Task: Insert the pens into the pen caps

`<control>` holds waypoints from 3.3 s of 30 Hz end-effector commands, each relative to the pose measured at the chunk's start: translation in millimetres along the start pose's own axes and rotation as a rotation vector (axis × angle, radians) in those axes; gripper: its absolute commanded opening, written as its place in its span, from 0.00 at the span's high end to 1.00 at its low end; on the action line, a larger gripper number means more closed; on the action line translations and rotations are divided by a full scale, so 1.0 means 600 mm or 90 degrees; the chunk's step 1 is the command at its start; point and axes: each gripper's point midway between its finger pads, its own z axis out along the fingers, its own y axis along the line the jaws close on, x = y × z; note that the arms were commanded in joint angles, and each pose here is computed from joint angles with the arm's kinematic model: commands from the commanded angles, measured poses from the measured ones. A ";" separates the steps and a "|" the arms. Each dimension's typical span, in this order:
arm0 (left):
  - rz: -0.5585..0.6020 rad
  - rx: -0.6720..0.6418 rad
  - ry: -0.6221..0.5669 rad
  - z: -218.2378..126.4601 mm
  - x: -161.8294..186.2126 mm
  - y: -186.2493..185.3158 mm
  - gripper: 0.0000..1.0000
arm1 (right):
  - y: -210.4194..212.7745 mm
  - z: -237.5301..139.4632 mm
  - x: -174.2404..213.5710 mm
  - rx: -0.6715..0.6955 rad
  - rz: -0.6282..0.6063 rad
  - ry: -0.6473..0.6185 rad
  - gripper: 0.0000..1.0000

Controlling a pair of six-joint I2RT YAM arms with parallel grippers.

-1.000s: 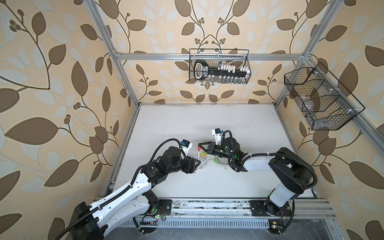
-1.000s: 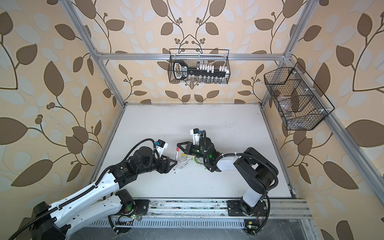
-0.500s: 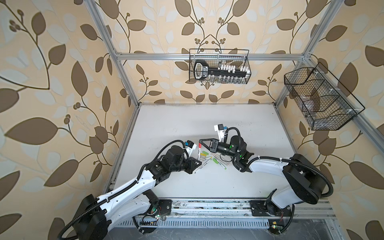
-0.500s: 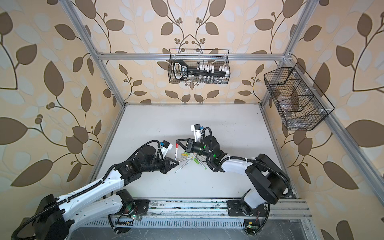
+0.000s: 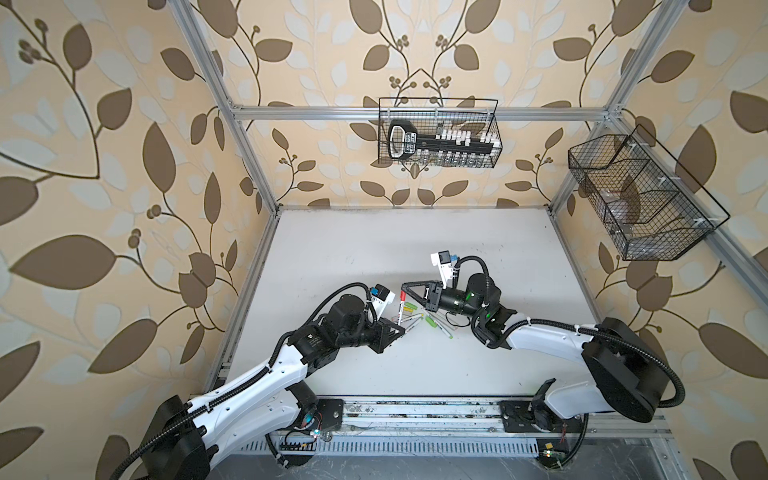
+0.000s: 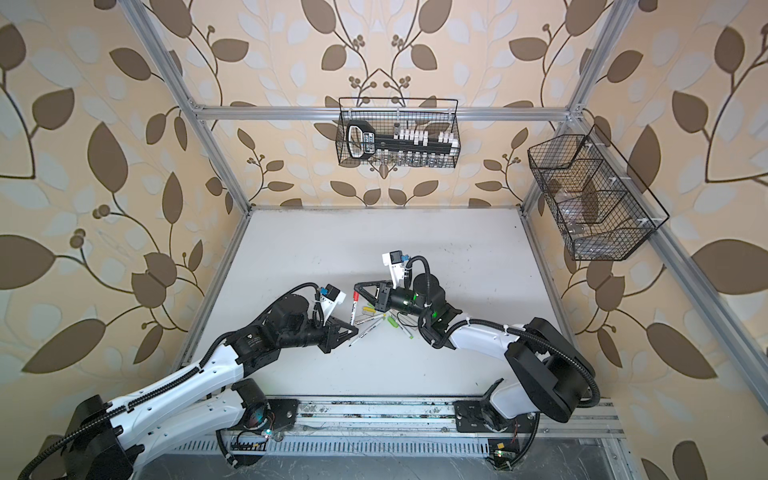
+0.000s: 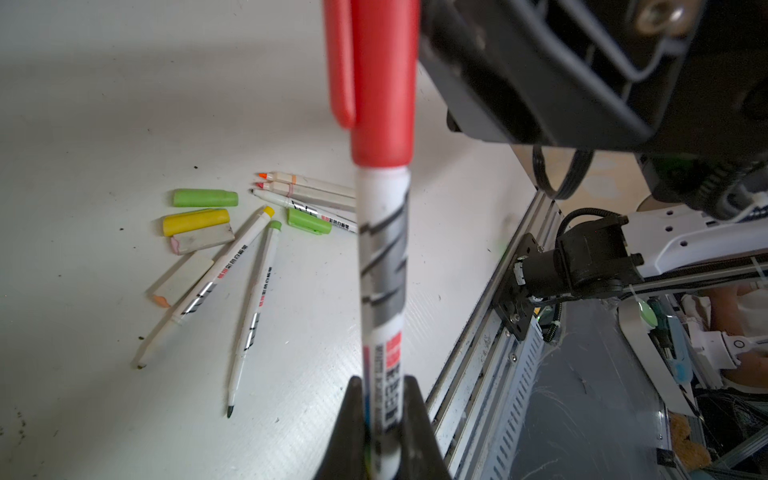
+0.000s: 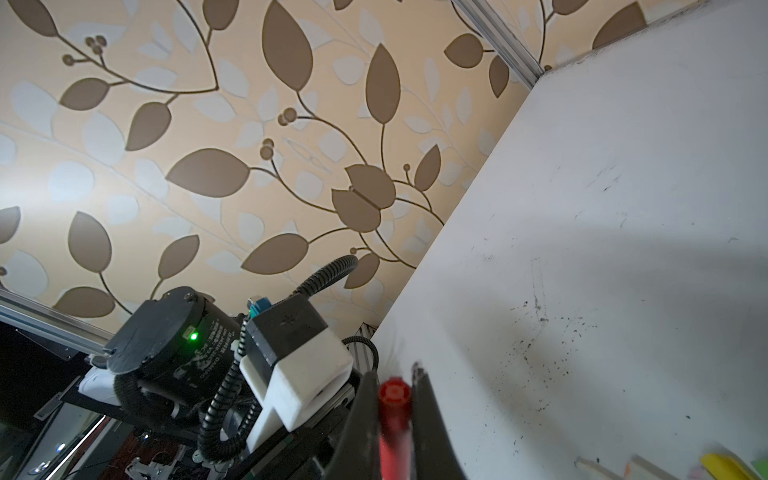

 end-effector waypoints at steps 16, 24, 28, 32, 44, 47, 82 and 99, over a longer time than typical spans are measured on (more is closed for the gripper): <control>0.132 0.085 -0.124 -0.023 -0.147 -0.087 0.99 | -0.023 -0.043 0.101 0.040 0.056 0.109 1.00; 0.096 0.049 -0.088 -0.030 -0.108 -0.063 0.21 | -0.060 -0.064 -0.010 0.096 0.041 0.013 1.00; 0.077 0.015 -0.097 -0.058 -0.089 -0.051 0.01 | -0.122 -0.096 -0.042 0.193 0.004 0.037 1.00; 0.054 -0.022 -0.104 -0.081 -0.080 -0.039 0.01 | -0.229 -0.152 -0.077 0.365 -0.017 0.092 1.00; 0.039 -0.016 -0.096 -0.097 -0.077 -0.051 0.01 | -0.484 -0.332 -0.153 0.753 0.034 0.280 1.00; 0.043 -0.016 -0.105 -0.100 -0.080 -0.052 0.01 | -0.517 -0.364 -0.149 0.809 0.049 0.314 1.00; -0.054 -0.198 -0.117 -0.062 -0.070 0.064 0.01 | -0.366 -0.263 -0.057 0.690 -0.095 0.296 0.15; -0.108 -0.260 -0.036 -0.010 -0.012 0.126 0.02 | -0.230 -0.151 0.131 0.525 -0.177 0.352 0.35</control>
